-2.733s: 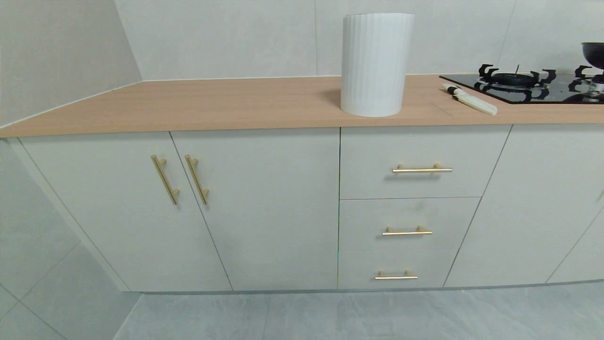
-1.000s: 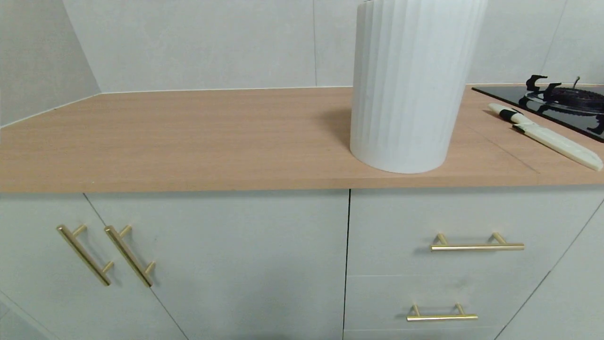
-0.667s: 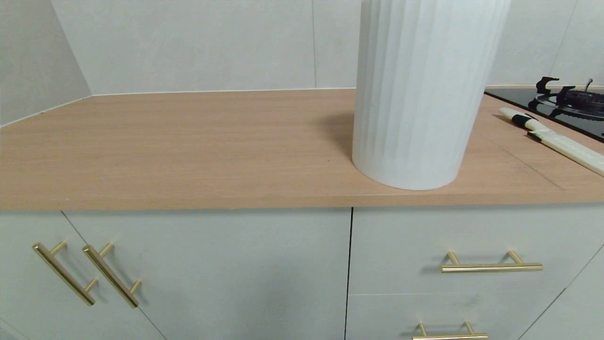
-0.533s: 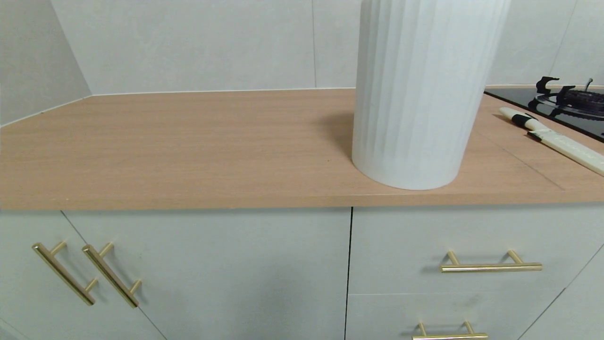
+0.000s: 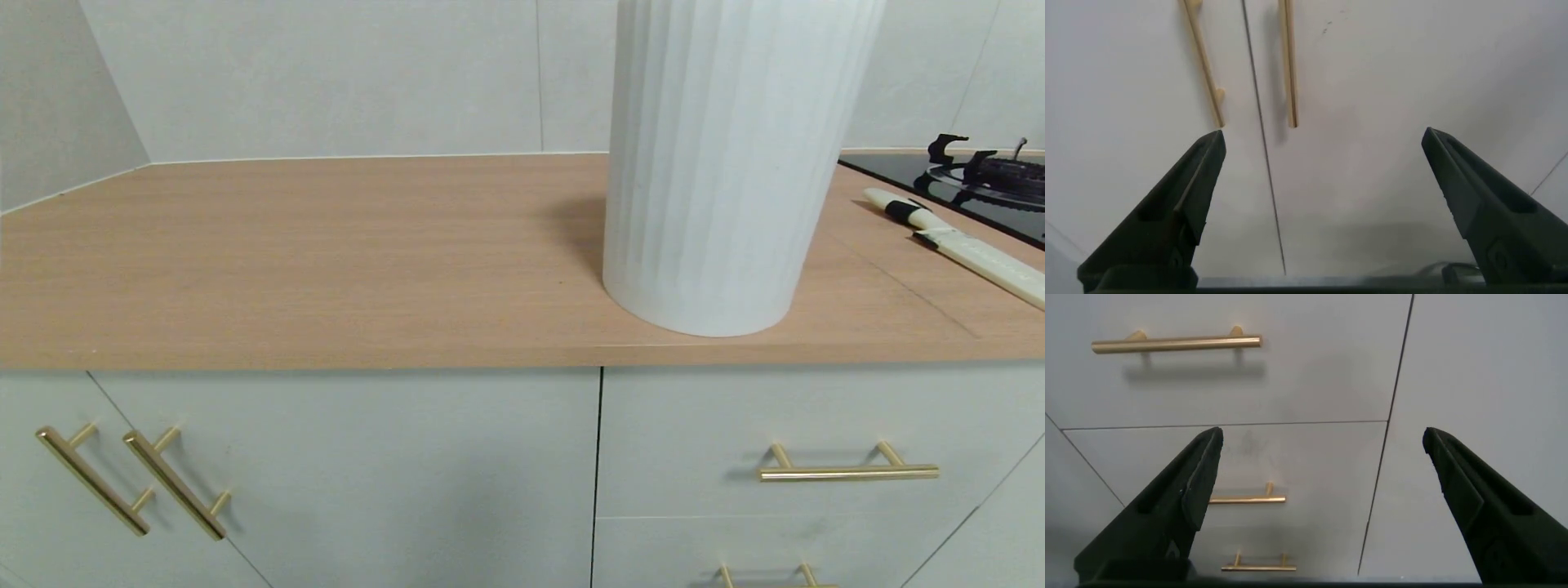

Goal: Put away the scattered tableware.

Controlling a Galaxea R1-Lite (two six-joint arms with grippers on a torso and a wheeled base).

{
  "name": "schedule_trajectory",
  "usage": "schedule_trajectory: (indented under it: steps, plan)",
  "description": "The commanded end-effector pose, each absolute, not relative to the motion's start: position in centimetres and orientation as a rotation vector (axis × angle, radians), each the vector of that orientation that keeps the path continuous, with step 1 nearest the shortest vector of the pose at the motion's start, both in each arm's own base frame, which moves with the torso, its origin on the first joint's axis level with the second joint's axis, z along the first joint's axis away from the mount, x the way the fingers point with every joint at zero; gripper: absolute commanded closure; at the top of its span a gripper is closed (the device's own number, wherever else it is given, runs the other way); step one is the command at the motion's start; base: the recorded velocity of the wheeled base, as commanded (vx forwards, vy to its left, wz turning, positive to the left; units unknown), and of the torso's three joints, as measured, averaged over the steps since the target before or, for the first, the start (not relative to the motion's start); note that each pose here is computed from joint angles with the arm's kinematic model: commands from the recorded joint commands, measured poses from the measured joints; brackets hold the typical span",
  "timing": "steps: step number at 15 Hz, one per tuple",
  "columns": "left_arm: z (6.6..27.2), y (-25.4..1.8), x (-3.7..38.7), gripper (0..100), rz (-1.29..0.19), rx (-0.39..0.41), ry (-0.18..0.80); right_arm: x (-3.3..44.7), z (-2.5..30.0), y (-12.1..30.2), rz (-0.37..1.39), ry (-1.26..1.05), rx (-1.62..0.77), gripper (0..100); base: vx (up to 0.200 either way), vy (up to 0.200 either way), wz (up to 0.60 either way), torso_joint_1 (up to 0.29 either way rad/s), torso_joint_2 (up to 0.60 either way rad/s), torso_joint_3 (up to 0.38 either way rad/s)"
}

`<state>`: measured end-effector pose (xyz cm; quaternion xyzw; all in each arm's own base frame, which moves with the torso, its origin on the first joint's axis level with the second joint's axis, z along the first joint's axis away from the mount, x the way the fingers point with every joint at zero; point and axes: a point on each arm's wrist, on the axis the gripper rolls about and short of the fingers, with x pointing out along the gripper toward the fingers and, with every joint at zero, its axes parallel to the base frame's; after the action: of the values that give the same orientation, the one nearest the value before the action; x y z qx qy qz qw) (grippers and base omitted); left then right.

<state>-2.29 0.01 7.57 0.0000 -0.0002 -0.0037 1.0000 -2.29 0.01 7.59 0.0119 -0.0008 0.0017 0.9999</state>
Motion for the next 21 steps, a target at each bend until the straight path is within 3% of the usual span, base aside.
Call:
schedule_trajectory:
  steps: [1, 5, 21]
  plan:
    - [7.59, 0.01, -2.29, 0, -0.008, 0.0, -0.002, -2.28, 7.61, 0.01, 0.005, -0.001, 0.025, 0, 0.0, -0.2, 0.0, 0.002, 0.01, -0.002]
    - [7.59, 0.01, -2.29, 0, -0.008, 0.0, -0.002, -2.29, 7.61, 0.01, 0.005, -0.003, 0.025, 0, 0.0, -0.2, 0.0, 0.002, 0.0, 0.004]
    - [7.55, 0.01, -2.28, 0, -0.008, 0.0, 0.0, -2.28, 7.59, 0.01, 0.003, 0.0, 0.023, 0, 0.0, 0.0, 0.0, 0.0, 0.0, 0.0]
